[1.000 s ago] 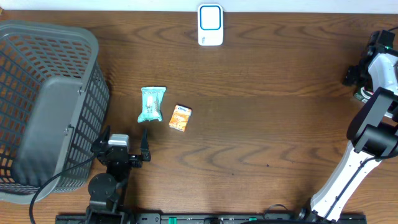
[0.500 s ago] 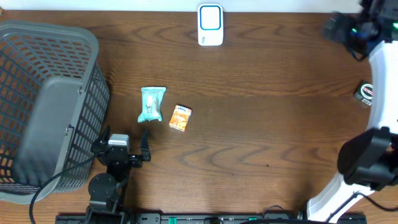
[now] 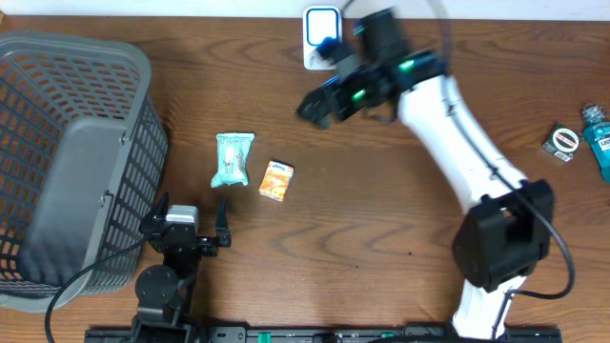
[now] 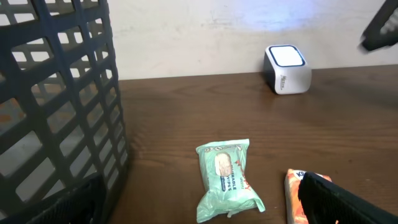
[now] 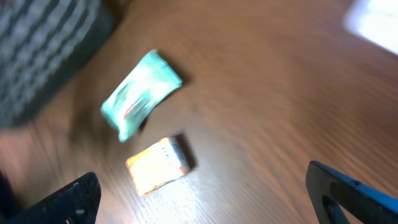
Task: Scan the item barcode
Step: 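Reach the right gripper to the orange Kleenex pack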
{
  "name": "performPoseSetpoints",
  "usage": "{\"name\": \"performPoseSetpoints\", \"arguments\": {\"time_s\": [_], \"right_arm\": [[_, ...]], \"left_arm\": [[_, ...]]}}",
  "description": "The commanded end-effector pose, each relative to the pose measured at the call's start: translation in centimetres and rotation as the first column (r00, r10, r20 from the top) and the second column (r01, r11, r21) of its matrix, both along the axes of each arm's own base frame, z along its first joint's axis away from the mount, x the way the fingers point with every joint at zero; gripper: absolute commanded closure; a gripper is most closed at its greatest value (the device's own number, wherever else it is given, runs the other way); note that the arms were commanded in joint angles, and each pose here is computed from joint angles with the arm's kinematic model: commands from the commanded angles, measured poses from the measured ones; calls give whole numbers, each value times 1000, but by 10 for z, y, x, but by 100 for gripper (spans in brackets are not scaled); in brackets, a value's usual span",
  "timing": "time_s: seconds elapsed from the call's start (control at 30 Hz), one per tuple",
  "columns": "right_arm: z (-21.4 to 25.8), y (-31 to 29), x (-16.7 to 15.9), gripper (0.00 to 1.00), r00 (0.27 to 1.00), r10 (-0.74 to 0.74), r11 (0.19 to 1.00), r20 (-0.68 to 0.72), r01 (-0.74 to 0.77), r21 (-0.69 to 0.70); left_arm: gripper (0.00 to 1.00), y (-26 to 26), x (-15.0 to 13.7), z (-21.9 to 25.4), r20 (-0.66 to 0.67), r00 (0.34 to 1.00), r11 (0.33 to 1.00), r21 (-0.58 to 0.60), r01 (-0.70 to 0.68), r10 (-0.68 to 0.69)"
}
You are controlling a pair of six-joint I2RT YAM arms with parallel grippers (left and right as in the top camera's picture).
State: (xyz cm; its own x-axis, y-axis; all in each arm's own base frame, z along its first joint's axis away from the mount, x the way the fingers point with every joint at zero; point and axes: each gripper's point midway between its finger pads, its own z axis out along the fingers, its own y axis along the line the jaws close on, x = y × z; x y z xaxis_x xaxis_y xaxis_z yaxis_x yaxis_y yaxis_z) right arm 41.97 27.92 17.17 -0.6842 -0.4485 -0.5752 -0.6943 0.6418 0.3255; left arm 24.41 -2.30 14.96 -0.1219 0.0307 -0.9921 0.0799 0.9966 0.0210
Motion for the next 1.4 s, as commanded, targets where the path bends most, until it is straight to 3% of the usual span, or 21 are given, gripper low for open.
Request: {"name": "performPoseSetpoints", "arguments": {"time_s": [0.0, 0.2, 0.33, 0.73, 0.93, 1.37], "right_arm": [[-39, 32, -27, 1, 962, 263, 962, 73, -256, -91], [-75, 68, -42, 2, 929, 366, 929, 63, -359, -92], [-97, 74, -45, 11, 927, 373, 925, 28, -370, -93], [-135, 79, -50, 16, 921, 386, 919, -44, -389, -71], [-160, 78, -59, 41, 917, 381, 918, -119, -390, -68], [-169, 74, -85, 44, 882, 432, 886, -189, -454, -95]], "left_arm": [[2, 3, -1, -18, -54, 998, 1000, 5, -16, 16], [2, 3, -1, -18, -54, 998, 1000, 5, -15, 16], [2, 3, -1, -18, -54, 998, 1000, 5, -15, 16], [2, 3, -1, -18, -54, 998, 1000, 5, -15, 16], [2, 3, -1, -18, -54, 998, 1000, 5, -15, 16], [3, 3, -1, -18, -54, 998, 1000, 5, -16, 16]]}}
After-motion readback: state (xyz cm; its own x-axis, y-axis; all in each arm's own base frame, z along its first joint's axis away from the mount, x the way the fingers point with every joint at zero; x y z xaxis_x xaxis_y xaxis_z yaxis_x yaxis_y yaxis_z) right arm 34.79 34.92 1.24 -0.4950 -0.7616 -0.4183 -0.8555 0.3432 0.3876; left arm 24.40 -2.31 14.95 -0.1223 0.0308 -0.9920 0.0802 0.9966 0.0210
